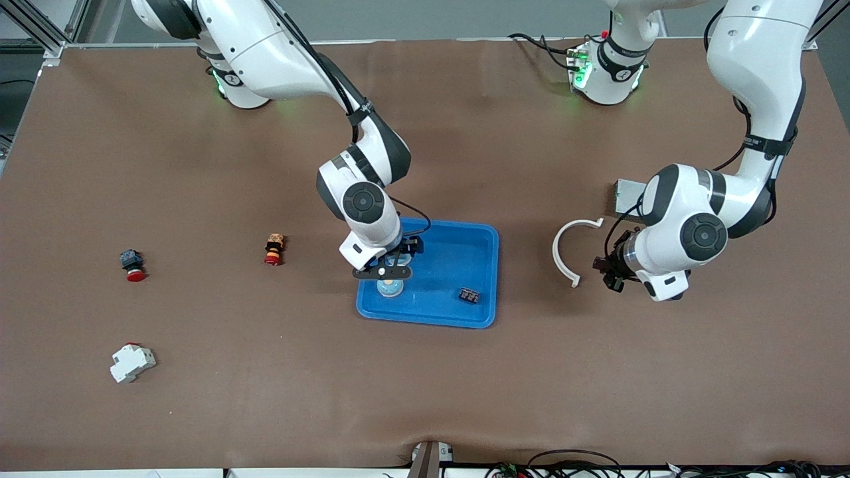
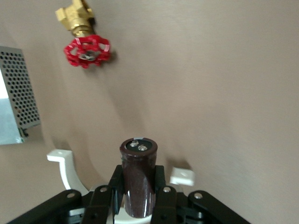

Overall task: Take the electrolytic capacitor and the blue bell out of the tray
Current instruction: 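Carry the capacitor beside the white pipe and release it with the left gripper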

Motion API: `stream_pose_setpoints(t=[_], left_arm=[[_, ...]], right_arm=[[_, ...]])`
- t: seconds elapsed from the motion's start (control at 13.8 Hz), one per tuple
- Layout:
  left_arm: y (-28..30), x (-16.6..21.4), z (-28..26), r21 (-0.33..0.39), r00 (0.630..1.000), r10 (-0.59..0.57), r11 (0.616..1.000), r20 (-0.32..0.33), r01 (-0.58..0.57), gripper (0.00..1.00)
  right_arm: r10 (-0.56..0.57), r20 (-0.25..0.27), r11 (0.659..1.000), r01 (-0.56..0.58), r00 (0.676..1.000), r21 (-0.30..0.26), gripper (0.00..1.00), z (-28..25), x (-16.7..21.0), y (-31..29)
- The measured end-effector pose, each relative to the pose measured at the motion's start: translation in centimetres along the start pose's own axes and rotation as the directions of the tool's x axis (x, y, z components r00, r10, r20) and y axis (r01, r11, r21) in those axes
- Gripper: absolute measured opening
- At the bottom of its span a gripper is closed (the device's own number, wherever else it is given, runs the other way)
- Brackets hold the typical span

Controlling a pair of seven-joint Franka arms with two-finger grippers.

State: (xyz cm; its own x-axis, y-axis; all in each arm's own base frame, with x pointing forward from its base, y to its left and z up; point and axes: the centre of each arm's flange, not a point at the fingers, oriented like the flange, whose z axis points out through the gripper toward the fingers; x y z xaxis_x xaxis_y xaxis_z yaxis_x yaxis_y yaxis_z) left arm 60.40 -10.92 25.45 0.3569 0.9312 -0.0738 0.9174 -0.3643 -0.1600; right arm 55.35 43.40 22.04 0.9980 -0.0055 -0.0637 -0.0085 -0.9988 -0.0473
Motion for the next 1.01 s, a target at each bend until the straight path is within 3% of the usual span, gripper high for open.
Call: stream_pose_setpoints(t=[0.36,0.72,0.87,1.01], left_arm=[[-2.2,0.0,4.7,0.094,1.000,0.021,0.995,0.003,-0.021,0.30],[-2.0,0.5,7.1,0.088,1.000,0.015,0.996,0.019,-0.017,0.30],[-2.0,1.4,6.9,0.081,1.000,0.005,0.997,0.020,-0.007,0.44],[-1.8,1.7,6.6,0.072,1.000,0.001,0.997,0.019,-0.003,0.64]], right_arm=[[-0.011,0.022,1.000,0.012,1.000,-0.013,1.00,1.5,-0.6,0.0],[-0.023,0.018,1.000,0.023,1.000,-0.009,1.00,2.5,-1.0,-0.6],[-0.023,0.017,1.000,0.023,1.000,-0.009,1.00,2.9,-1.1,-0.7],[-0.023,0.018,1.000,0.023,1.000,-0.010,1.00,3.2,-1.1,-0.6]])
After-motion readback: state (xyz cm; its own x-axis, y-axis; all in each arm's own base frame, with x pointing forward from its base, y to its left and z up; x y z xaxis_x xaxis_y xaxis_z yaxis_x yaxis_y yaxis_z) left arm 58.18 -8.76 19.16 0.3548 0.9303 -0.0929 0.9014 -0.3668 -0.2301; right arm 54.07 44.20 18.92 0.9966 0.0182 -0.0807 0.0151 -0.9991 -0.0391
